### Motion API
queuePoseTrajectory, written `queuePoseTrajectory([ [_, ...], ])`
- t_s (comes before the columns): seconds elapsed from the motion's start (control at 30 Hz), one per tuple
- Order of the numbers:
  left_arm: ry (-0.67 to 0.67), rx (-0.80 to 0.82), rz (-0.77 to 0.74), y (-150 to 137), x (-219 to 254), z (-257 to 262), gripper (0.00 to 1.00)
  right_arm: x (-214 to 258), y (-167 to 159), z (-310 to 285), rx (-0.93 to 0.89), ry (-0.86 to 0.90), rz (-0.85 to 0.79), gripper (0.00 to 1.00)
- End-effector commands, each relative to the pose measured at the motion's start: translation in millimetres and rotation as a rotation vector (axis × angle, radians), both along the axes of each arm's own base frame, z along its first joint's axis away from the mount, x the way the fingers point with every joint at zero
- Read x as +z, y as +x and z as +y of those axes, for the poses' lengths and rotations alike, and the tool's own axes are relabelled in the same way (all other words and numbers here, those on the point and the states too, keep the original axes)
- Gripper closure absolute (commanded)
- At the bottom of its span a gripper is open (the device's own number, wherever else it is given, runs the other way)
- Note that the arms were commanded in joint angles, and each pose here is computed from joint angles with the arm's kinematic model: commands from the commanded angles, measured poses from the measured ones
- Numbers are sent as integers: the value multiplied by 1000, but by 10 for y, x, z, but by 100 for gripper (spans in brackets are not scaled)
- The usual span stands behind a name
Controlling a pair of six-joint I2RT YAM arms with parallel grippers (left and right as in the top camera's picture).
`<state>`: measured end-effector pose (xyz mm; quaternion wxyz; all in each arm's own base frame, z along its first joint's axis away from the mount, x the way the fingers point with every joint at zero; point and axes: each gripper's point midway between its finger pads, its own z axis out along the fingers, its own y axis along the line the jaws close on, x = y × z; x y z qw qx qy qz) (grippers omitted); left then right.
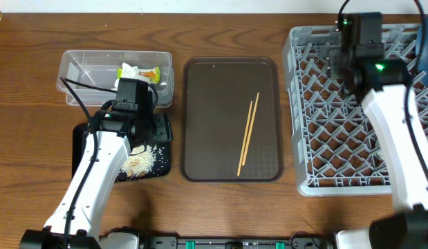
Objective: Sort waste into correct bins and load items into the dishwasher rack
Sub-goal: 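Move the right gripper to the chopsticks and grasp one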
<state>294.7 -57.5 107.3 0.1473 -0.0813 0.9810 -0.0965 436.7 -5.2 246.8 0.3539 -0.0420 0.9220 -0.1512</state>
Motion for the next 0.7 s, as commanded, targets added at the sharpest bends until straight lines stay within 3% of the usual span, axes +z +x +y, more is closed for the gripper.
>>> queuePoseTrajectory([
  [0.0,5,17,-5,16,19,29,34,44,-191,991,311,359,45,25],
  [0.17,5,17,-5,16,19,29,34,-211,-477,1453,323,451,196,23],
  [0.3,5,17,-5,16,19,29,34,-577,-707,1802,319,453,355,31],
  [0.53,5,17,-4,15,19,29,34,-1275,-913,1922,73,385,551,36],
  [0.67,5,16,-5,15,19,29,34,-1640,-1005,1966,-9,360,648,46],
])
